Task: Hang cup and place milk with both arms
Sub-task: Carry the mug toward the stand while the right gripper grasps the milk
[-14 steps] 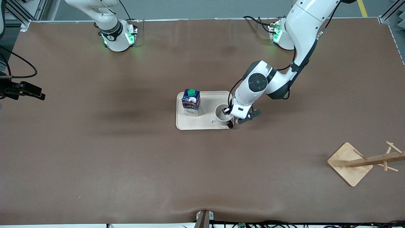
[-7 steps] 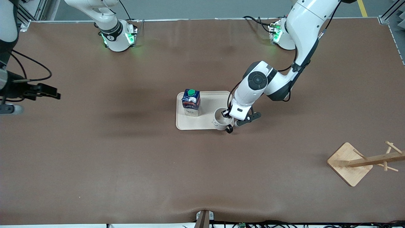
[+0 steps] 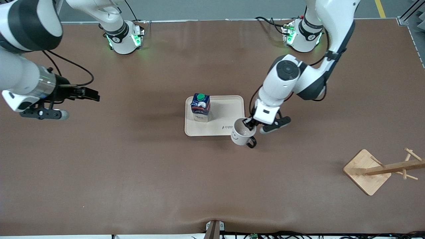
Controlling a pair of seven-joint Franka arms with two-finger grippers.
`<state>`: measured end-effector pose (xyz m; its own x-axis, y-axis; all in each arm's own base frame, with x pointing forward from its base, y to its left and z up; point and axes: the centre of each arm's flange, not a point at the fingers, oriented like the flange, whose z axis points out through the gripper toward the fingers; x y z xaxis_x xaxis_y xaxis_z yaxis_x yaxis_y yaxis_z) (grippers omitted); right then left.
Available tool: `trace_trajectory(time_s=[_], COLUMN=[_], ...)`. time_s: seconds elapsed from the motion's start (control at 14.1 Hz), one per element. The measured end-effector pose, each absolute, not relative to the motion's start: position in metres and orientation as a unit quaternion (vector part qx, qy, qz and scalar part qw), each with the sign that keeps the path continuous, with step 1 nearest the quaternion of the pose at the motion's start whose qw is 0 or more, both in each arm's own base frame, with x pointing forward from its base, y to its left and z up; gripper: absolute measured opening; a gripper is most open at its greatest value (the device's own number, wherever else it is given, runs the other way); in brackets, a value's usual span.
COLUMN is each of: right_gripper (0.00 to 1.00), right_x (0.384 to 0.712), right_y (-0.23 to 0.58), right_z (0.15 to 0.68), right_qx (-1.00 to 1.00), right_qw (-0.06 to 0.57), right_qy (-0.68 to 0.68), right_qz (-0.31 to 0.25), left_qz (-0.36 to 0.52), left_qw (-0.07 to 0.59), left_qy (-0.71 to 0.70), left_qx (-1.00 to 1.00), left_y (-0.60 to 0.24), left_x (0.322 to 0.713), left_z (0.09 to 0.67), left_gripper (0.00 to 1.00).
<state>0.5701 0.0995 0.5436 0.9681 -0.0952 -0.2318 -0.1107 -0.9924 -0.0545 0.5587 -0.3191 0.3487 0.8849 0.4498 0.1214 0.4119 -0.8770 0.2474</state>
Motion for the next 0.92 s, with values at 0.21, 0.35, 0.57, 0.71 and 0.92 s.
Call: trace_trajectory(time_s=[0.21,0.35,0.57,0.71,0.92], right_gripper=[1.0,1.0,1.0,1.0,1.0], right_x=[0.559,0.551,0.54,0.533,0.509], right_y=[0.139,0.165,0.202,0.228,0.297], right_z=[0.531,0.52,0.499,0.475,0.456], right_qx=[-0.99,-0.988,-0.981,-0.976,-0.973], right_qw=[0.024,0.023,0.058,0.08,0.081], right_qy=[0.041,0.042,0.094,0.127,0.169], right_qz=[0.132,0.144,0.162,0.157,0.131], left_qz=[0.079,0.073,0.058,0.05,0.046], left_qw=[0.073,0.054,0.026,0.01,-0.007], left_qy=[0.206,0.181,0.141,0.111,0.06], left_qx=[0.973,0.979,0.988,0.993,0.997], left_y=[-0.276,-0.235,-0.19,-0.167,-0.115], left_x=[0.586,0.604,0.612,0.614,0.622], left_z=[0.37,0.379,0.39,0.405,0.433], left_gripper=[0.05,0.05,0.05,0.05,0.05])
